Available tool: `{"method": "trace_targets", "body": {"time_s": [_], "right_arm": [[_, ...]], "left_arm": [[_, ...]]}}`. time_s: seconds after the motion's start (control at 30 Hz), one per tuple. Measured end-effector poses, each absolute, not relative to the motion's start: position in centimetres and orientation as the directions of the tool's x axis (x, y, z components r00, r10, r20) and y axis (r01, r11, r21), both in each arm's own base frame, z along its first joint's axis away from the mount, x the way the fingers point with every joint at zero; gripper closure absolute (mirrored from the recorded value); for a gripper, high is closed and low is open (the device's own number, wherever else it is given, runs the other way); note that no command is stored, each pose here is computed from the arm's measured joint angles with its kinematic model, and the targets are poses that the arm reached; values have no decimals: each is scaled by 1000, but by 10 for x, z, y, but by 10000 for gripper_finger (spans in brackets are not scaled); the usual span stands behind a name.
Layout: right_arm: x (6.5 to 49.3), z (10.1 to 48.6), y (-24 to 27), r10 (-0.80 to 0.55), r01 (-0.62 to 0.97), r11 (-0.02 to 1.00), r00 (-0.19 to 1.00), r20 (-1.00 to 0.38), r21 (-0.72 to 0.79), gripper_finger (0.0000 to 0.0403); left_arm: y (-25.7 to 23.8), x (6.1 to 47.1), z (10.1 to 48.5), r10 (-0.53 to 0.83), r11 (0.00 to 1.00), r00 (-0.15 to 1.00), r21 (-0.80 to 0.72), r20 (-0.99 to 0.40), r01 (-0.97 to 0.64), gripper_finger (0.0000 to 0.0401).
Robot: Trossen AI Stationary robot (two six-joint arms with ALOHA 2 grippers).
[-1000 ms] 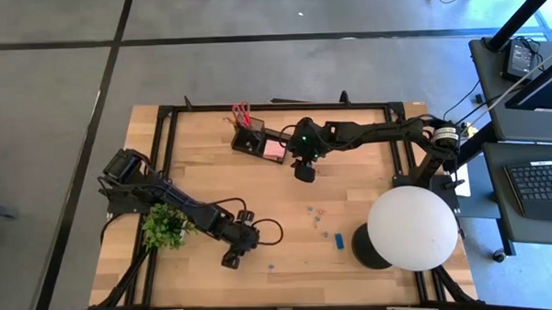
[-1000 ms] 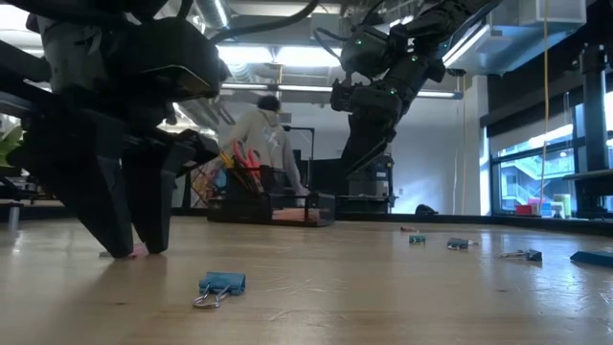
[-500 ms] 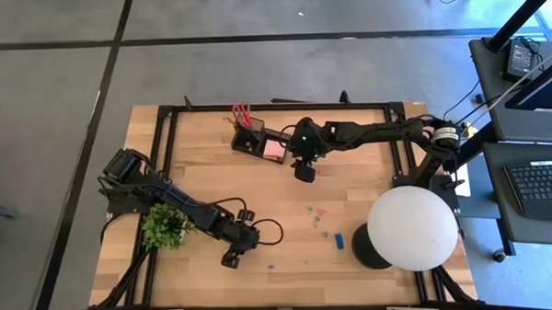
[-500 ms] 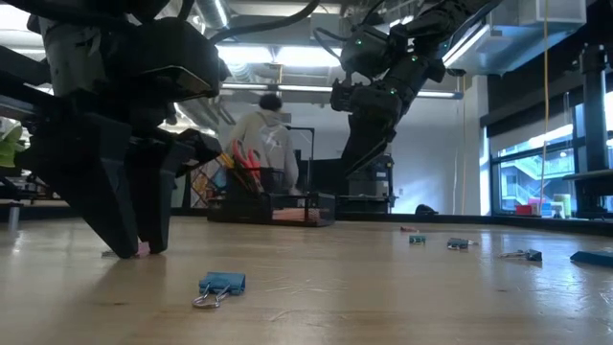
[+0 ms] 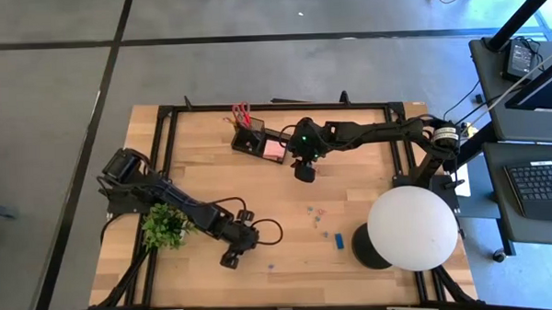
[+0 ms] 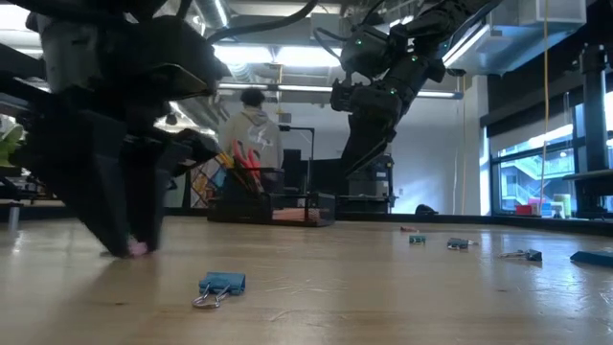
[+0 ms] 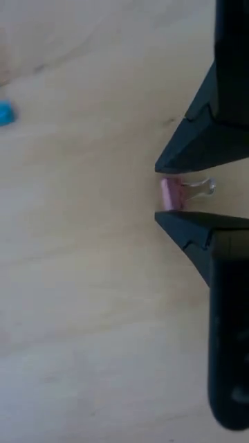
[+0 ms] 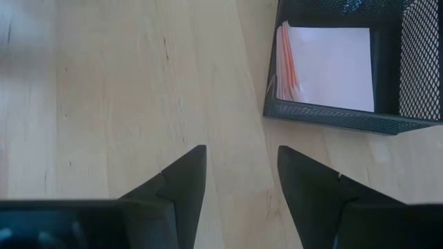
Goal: Pick and place office supplies into organizer
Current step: Put the pink binder clip into the black desk organizer
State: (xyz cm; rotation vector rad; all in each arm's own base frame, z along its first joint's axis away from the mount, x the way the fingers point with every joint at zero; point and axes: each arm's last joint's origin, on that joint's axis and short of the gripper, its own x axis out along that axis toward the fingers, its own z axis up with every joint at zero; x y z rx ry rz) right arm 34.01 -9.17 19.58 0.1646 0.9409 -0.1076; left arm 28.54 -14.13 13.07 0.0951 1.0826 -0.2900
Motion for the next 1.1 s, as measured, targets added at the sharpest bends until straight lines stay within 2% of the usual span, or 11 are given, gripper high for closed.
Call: {"method": "trace_targets", "body": {"time_s": [0.13, 0.33, 0.5, 0.67, 0.93, 1.1], "right_arm": [[340, 196, -92, -20, 163, 982, 585, -811, 94, 221], [340, 196, -92, -20, 163, 982, 585, -811, 93, 221], [340, 196, -92, -20, 163, 982, 585, -811, 93, 221], [340, 196, -92, -20, 163, 982, 584, -812, 94, 221], [340, 196, -92, -20, 163, 982, 584, -811, 94, 221], [340, 196, -92, -20, 164, 982, 585, -811, 94, 221]], "left_arm": [[-137, 284, 143, -198, 959, 458, -75, -867, 273, 321], [-125, 285, 157, -144, 980, 503, -52, -853, 192, 340], [-124, 284, 157, -164, 977, 487, -72, -858, 202, 339], [-129, 282, 158, -235, 956, 462, -118, -855, 268, 313], [-129, 282, 158, -238, 958, 462, -126, -854, 259, 250], [-134, 282, 153, -240, 958, 448, -134, -861, 255, 233]]}}
